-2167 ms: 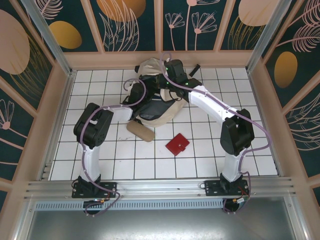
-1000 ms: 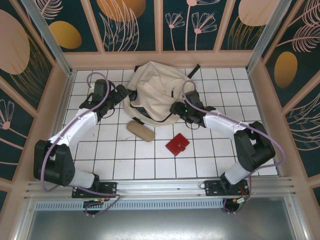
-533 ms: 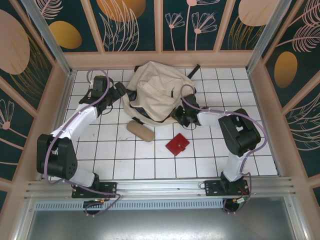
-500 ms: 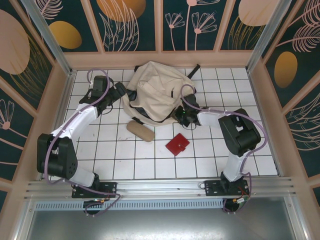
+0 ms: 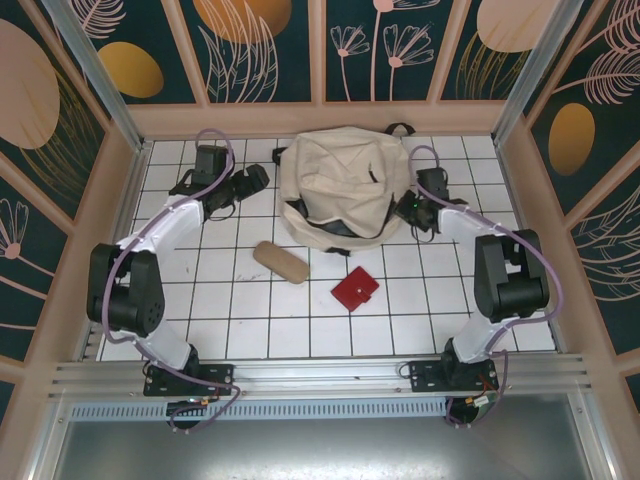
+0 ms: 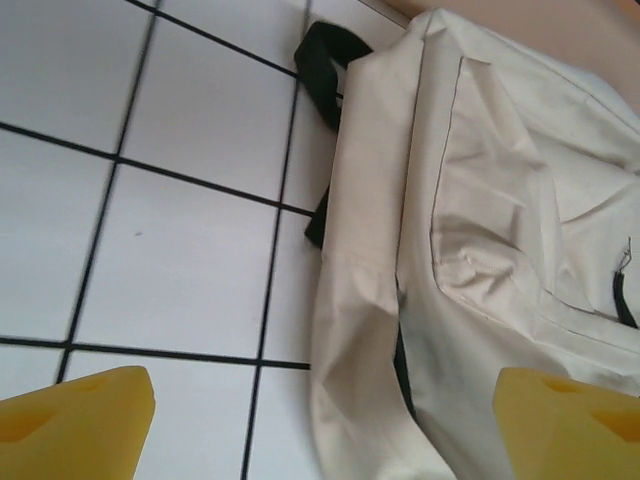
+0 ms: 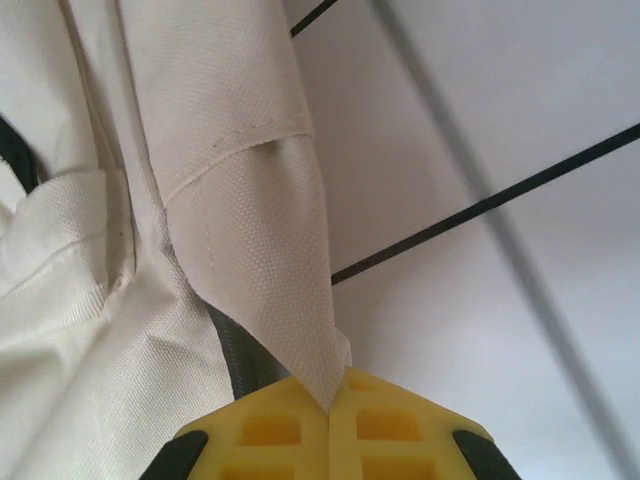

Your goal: Pack books, pencil case, and school supplies into a backpack

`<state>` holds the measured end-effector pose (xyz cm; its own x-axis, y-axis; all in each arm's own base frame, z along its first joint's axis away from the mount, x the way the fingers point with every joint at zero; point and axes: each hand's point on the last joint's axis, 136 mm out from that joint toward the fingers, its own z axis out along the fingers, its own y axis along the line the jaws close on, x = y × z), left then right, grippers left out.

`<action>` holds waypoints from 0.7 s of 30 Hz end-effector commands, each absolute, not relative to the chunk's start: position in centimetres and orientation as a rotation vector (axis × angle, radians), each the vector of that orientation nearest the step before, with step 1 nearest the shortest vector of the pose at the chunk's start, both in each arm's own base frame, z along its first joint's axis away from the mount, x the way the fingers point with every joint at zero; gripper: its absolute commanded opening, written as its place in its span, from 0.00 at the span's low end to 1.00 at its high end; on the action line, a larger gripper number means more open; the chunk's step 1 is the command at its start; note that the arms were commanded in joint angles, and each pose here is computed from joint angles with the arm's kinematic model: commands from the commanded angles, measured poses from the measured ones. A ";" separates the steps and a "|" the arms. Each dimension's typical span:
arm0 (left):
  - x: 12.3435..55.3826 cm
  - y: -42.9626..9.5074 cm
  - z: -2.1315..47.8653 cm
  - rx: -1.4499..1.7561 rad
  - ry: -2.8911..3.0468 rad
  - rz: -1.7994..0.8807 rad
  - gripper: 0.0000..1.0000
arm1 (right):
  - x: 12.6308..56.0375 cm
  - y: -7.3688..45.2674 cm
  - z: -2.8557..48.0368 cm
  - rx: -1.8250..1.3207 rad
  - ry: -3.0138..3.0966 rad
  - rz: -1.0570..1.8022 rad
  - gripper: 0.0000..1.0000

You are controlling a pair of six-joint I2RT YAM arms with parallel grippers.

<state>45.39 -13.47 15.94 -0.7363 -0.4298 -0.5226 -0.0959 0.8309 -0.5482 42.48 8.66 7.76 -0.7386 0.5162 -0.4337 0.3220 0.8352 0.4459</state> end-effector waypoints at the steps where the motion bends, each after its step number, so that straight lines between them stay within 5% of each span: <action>1: 47.1 -15.9 16.2 -0.262 2.330 -0.771 0.84 | 45.2 4.5 9.4 0.536 2.395 0.236 0.14; 7: 48.5 -18.2 14.9 -0.254 2.347 -0.829 0.80 | 47.3 5.6 16.6 0.459 2.242 0.179 0.54; 16: 49.5 -14.5 13.2 -0.510 2.334 -0.681 0.80 | 42.1 28.2 17.4 -0.101 2.350 0.627 0.57; 21: 49.3 -12.9 13.0 -0.565 2.330 -0.649 0.83 | 40.7 35.8 14.0 -0.292 2.411 0.621 0.73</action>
